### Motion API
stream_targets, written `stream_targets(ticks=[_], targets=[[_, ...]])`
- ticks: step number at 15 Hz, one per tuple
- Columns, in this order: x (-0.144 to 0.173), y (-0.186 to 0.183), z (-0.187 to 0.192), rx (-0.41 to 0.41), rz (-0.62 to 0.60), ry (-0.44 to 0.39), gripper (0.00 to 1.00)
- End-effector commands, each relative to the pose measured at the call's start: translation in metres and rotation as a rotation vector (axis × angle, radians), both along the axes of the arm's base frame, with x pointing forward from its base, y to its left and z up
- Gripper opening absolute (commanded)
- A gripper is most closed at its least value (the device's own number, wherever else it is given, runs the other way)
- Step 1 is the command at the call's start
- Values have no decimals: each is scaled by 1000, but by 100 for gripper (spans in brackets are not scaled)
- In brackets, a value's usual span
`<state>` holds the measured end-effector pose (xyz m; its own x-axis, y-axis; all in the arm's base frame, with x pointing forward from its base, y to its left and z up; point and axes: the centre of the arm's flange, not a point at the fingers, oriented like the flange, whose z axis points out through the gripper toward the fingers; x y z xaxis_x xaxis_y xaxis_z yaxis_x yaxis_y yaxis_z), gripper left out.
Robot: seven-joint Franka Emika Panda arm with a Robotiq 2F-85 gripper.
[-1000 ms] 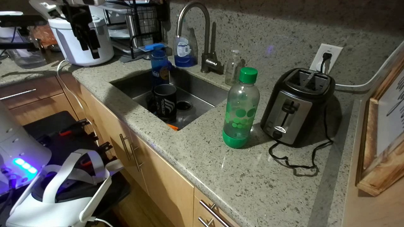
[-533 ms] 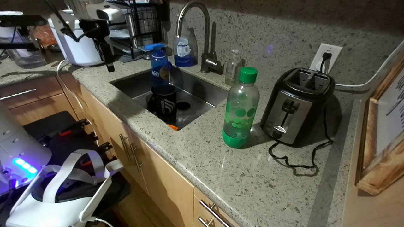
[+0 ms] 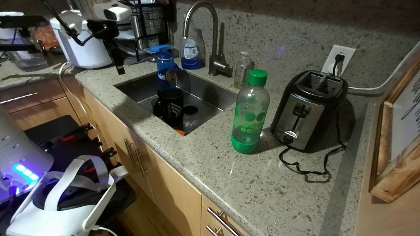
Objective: Put the black flask on the right side of the countertop and the blue bottle on the left side
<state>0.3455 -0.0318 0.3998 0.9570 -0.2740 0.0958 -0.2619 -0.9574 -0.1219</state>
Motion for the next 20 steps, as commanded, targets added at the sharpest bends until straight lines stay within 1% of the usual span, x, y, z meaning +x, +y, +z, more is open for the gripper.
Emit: stream_targets(ticks=[1,3,4,8,13,17,20], targets=[[7,-4,-6,-15,-24,24,100],[18,-11,-10,5,-45,40,100],[24,-15,-12,-4,-55,48,100],[43,-31,-26,2,-101,86,100],[60,-61,-62,-1,-200,141,100],[71,-85,-86,3,-275,157,100],[79,-104,-94,14,-311,151,100]])
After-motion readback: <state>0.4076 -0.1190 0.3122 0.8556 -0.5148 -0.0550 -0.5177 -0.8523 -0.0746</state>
